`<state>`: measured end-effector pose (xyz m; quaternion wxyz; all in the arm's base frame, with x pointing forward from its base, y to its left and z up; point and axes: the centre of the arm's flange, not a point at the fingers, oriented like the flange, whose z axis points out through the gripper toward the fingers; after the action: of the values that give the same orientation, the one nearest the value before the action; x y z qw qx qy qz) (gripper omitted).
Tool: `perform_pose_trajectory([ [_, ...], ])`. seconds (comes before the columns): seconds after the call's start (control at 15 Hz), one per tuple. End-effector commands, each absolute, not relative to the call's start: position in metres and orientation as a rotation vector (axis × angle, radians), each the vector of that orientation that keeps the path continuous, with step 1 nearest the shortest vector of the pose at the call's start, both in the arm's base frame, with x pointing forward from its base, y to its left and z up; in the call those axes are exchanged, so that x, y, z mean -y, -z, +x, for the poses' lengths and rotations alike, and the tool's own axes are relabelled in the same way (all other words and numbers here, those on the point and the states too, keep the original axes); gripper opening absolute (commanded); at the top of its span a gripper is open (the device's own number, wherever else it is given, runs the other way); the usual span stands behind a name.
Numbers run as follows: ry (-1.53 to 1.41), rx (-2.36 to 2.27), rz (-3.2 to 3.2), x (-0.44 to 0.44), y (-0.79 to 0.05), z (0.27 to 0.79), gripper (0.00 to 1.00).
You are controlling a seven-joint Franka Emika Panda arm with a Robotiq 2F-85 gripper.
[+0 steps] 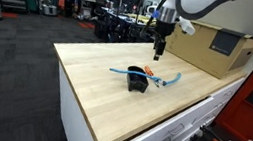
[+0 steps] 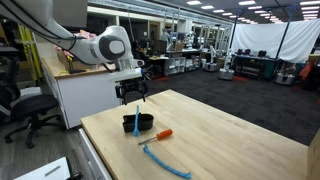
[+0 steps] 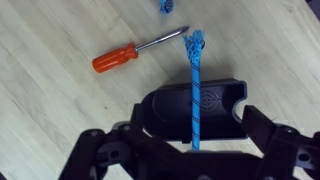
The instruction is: Put the cable in the black object
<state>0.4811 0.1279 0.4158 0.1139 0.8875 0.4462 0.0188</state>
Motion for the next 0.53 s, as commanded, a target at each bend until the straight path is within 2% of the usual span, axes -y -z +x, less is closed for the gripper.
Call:
perform_pose_trajectory([
  [0.0, -0.032, -1.572, 2.476, -0.126, -0.386, 0.514, 1.00],
  [0.47, -0.090, -2.025, 2.281, -0.132, -0.348, 0.534, 1.00],
])
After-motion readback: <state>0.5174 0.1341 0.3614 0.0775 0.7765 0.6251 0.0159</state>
